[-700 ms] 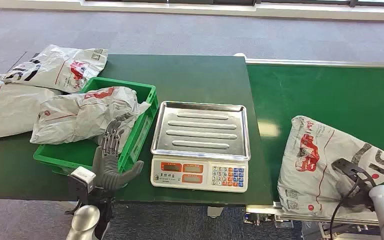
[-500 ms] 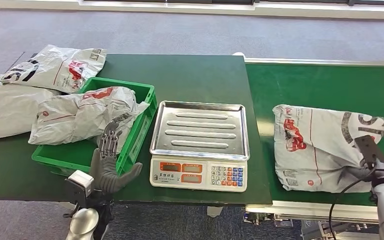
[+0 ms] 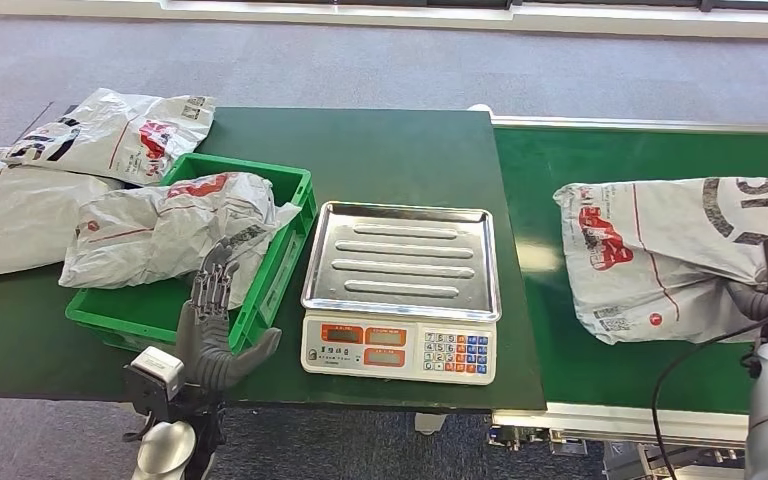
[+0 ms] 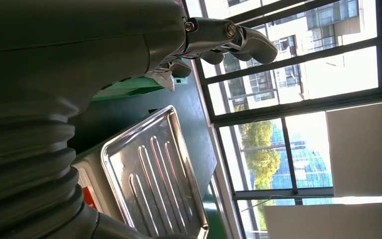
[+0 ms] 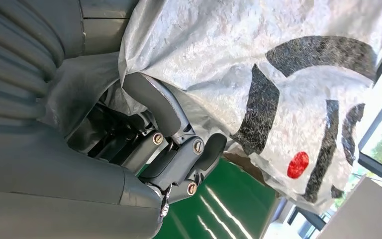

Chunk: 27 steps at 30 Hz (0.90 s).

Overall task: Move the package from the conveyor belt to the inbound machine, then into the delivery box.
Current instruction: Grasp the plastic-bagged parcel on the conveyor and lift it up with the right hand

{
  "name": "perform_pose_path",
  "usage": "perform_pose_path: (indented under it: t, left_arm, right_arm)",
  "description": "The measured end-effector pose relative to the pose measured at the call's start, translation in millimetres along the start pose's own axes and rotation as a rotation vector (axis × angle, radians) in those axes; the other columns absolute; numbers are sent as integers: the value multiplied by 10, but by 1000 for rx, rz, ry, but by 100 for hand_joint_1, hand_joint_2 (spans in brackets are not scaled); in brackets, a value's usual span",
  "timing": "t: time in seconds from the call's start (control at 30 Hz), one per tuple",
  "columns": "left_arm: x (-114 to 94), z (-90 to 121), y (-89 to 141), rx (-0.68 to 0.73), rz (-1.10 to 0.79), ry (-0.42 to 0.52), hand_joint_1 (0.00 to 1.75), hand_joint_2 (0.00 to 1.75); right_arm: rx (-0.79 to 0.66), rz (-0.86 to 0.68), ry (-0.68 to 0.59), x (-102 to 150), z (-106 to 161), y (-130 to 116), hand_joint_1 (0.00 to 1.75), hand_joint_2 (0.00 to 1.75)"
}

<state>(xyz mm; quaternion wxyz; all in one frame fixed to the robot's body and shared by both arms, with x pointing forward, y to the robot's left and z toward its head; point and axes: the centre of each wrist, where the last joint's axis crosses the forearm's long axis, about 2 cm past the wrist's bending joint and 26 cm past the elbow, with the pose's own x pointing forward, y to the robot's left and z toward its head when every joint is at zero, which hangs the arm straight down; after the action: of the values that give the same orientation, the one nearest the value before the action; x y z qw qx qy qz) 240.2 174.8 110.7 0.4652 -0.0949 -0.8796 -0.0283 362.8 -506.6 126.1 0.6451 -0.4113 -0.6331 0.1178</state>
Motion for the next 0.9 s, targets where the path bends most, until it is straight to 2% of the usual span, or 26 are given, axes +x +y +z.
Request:
perform_pose_path:
  t: [0.9]
  left_arm:
    - [4, 0, 0, 0, 0, -2, 0, 175]
  right_arm:
    - [-16, -14, -2, 22, -7, -1, 175, 175]
